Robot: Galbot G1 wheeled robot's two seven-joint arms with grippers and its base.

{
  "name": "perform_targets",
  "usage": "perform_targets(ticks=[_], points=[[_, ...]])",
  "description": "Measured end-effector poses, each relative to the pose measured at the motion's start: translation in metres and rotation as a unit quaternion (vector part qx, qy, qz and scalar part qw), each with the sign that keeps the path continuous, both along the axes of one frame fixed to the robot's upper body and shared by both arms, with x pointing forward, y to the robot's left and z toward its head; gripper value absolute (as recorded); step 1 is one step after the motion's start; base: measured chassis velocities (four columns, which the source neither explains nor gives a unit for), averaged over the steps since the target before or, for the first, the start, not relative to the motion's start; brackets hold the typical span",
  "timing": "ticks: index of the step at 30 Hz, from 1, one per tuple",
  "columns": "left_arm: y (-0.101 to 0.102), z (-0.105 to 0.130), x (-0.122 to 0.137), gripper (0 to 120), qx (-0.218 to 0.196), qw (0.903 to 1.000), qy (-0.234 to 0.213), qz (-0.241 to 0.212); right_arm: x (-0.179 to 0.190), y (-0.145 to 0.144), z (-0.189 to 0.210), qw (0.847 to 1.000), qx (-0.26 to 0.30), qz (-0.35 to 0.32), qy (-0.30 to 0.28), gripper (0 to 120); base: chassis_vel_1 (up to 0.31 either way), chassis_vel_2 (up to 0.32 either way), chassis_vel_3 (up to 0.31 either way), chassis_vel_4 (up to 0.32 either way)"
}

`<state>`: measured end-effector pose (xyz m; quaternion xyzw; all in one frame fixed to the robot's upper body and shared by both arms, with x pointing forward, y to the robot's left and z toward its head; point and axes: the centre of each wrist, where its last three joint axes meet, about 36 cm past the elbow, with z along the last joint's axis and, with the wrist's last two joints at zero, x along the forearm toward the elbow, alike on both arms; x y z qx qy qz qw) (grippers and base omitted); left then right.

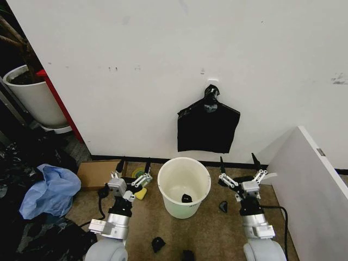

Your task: Place the garbage bag over the trash bin.

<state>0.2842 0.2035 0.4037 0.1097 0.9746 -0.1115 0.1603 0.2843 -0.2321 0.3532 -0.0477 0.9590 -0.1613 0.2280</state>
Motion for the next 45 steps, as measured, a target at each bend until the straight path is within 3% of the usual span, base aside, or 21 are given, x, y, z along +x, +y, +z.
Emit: perform_targets(ticks=[9, 20, 28, 31, 34, 35, 36, 39, 42, 45], points=[[-0.004, -0.001, -0.005, 100, 0.015, 0.9999, -0.001, 0.001, -0.016, -0.002, 0.011, 0.999, 0.047, -0.004, -0.002, 100, 0.000, 0.000, 0.000, 0.000], [0.000, -0.013, -0.011, 100, 0.030, 0.9994, 0.010, 0.017, -0.005, 0.002, 0.013, 0.998, 0.070, 0.000, 0.003, 100, 0.000, 0.000, 0.000, 0.000], [-0.002, -0.005, -0.012, 100, 0.025, 0.9993, 0.000, 0.026, 0.030, 0.012, 0.025, 0.979, 0.197, 0.007, 0.050, 100, 0.000, 0.000, 0.000, 0.000], [-0.003, 0.001, -0.011, 100, 0.024, 0.9993, -0.004, 0.030, 0.061, 0.013, 0.028, 0.968, 0.242, 0.005, 0.070, 100, 0.000, 0.000, 0.000, 0.000], [-0.002, 0.000, -0.013, 100, 0.031, 0.9989, 0.001, 0.034, 0.093, 0.018, 0.038, 0.949, 0.303, 0.020, 0.085, 100, 0.000, 0.000, 0.000, 0.000], [-0.002, 0.000, -0.013, 100, 0.031, 0.9989, 0.001, 0.034, 0.093, 0.018, 0.038, 0.949, 0.303, 0.020, 0.085, 100, 0.000, 0.000, 0.000, 0.000], [-0.002, -0.002, -0.016, 100, 0.035, 0.9988, 0.004, 0.035, 0.104, 0.020, 0.044, 0.938, 0.334, 0.029, 0.091, 100, 0.000, 0.000, 0.000, 0.000], [-0.003, -0.009, -0.023, 100, 0.044, 0.9982, 0.011, 0.040, 0.137, 0.030, 0.069, 0.891, 0.437, 0.059, 0.108, 100, 0.000, 0.000, 0.000, 0.000], [0.001, -0.010, -0.027, 100, 0.051, 0.9975, 0.011, 0.048, 0.168, 0.037, 0.094, 0.823, 0.546, 0.083, 0.135, 100, 0.000, 0.000, 0.000, 0.000], [0.002, -0.007, -0.028, 100, 0.052, 0.9972, 0.008, 0.052, 0.182, 0.038, 0.097, 0.799, 0.574, 0.092, 0.155, 100, 0.000, 0.000, 0.000, 0.000]])
